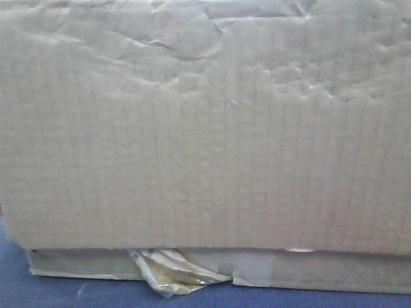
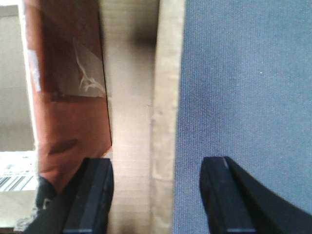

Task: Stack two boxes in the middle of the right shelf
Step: 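Close both grippers on the side walls of the lower box, then lift the two stacked boxes off the table with both grippers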

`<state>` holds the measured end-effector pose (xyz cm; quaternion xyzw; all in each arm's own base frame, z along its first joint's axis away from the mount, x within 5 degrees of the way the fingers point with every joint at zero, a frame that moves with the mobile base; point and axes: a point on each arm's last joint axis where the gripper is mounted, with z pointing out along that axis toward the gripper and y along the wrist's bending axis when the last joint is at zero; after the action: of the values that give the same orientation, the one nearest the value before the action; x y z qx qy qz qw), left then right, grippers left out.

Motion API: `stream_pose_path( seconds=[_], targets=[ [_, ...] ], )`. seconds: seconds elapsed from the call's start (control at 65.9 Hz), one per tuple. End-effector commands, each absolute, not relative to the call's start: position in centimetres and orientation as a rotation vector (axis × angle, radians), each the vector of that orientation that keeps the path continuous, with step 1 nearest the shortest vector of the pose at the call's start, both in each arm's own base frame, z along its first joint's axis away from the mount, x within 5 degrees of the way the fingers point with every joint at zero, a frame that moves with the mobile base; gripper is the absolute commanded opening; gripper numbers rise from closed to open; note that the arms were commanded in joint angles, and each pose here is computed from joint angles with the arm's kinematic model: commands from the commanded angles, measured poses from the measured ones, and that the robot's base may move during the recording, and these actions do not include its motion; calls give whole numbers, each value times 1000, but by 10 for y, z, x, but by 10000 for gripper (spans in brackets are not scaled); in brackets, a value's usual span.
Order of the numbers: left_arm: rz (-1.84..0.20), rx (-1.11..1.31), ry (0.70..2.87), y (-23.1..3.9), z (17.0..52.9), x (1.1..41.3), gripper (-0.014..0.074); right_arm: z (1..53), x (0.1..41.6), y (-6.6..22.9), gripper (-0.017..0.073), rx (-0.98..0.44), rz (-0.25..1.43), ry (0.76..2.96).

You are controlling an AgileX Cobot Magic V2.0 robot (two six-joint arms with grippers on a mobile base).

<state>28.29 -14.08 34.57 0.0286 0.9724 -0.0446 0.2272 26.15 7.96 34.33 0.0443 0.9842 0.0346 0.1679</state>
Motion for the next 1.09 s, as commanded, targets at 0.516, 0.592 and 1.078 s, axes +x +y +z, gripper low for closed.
stream_pose_path(
  seconds=[0.516,0.592,1.078],
  targets=[
    [-84,43,2687,-147,340,291,-111,350,270,82,-152,175,-50,2718],
    [-41,1,2631,-142,352,289,-111,357,269,89,-152,162,-50,2689],
    [-72,-141,2152,-107,450,256,-111,437,275,114,-152,158,27,2238]
  ],
)
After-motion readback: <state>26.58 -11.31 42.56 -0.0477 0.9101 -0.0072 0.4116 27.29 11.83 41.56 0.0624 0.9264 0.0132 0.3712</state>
